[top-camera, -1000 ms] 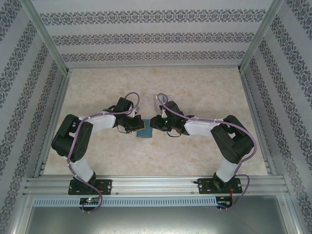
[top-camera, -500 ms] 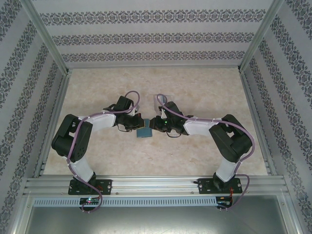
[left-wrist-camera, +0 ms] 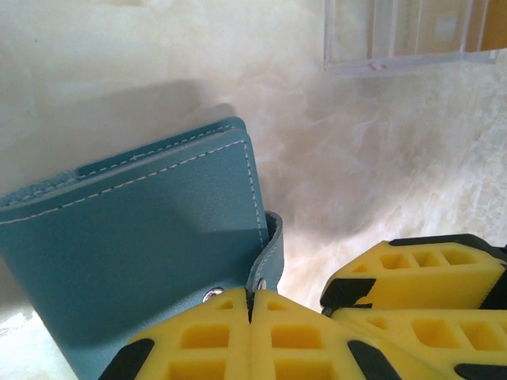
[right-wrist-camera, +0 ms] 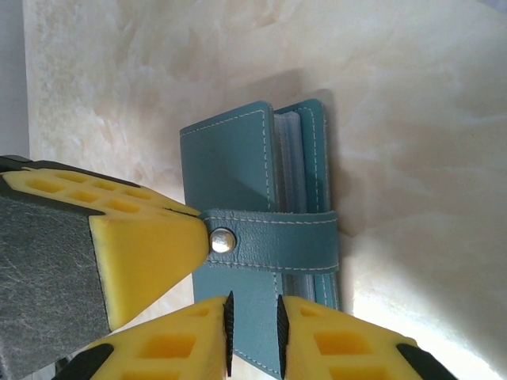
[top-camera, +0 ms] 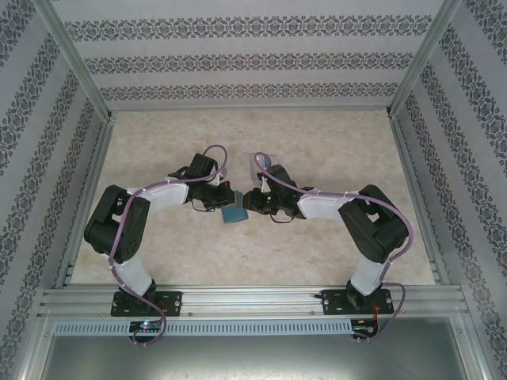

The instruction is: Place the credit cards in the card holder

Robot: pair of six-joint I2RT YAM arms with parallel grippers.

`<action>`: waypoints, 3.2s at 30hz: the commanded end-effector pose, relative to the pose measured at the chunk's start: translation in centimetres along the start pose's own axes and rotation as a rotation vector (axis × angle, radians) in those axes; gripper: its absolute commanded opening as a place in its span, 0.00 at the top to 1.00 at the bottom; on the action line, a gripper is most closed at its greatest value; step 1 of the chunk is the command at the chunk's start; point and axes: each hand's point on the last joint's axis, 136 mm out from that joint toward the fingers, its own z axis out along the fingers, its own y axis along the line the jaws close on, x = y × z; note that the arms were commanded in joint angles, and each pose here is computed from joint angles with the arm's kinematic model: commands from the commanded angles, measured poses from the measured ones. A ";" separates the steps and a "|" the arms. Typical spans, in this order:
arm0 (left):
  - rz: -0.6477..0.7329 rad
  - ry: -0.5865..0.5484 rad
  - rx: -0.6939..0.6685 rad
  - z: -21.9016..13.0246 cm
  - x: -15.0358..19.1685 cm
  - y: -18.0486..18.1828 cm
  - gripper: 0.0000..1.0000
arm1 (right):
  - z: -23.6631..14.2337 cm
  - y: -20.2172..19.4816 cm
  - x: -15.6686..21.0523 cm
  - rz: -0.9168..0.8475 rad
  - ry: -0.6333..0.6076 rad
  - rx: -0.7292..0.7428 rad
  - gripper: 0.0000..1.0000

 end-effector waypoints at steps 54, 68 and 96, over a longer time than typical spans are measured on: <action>-0.072 0.022 -0.032 -0.3 1.6 2.7 1.00 | 1.6 1.0 -0.3 -0.038 0.043 -0.004 0.74; -0.033 -0.001 -0.010 -1.7 0.5 1.9 1.00 | 1.4 2.6 -0.4 -0.063 0.055 -0.035 0.75; -0.076 -0.004 -0.043 -1.8 0.3 4.8 1.00 | 2.1 2.3 0.1 -0.057 0.075 -0.018 0.75</action>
